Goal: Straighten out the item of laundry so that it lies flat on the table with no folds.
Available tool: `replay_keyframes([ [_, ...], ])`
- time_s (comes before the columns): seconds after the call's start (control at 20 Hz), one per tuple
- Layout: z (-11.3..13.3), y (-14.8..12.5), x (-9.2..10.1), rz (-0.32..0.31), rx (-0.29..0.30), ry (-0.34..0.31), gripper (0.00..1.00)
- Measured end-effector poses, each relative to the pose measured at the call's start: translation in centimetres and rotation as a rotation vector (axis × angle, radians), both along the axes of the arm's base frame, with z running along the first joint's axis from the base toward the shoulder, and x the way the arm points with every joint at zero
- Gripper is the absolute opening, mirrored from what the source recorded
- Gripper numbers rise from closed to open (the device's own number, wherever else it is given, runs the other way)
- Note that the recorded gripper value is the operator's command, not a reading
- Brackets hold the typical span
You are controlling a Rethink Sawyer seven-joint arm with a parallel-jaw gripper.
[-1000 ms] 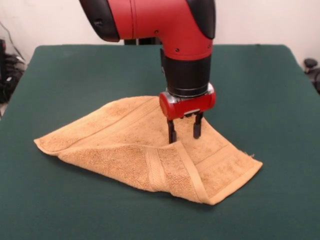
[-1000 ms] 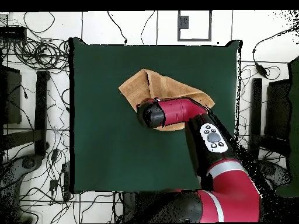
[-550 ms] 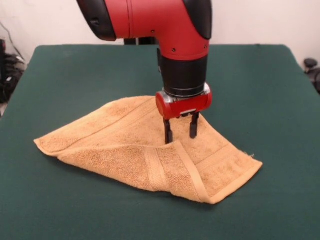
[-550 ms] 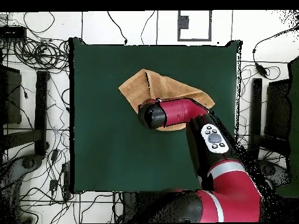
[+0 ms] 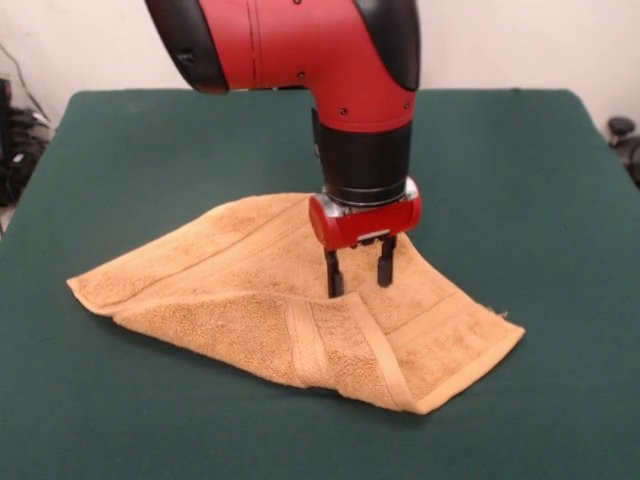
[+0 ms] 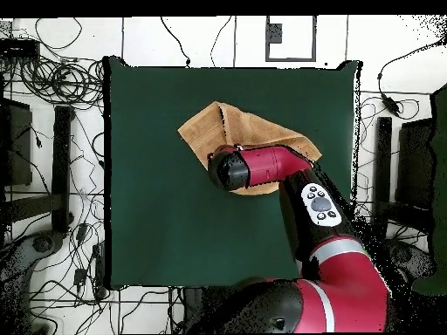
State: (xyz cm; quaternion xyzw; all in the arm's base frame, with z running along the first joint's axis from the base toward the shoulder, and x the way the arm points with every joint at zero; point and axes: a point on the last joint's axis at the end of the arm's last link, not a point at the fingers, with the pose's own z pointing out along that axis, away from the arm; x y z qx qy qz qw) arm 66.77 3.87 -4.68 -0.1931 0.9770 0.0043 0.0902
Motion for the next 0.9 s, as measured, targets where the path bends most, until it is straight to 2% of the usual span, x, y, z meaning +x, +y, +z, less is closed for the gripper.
replay_keyframes([
  [0.45,0.0,-0.2,0.9,-0.006,-0.002,-0.019,1.00],
  [0.9,-0.3,-1.2,3.0,-0.023,-0.001,-0.108,1.00],
])
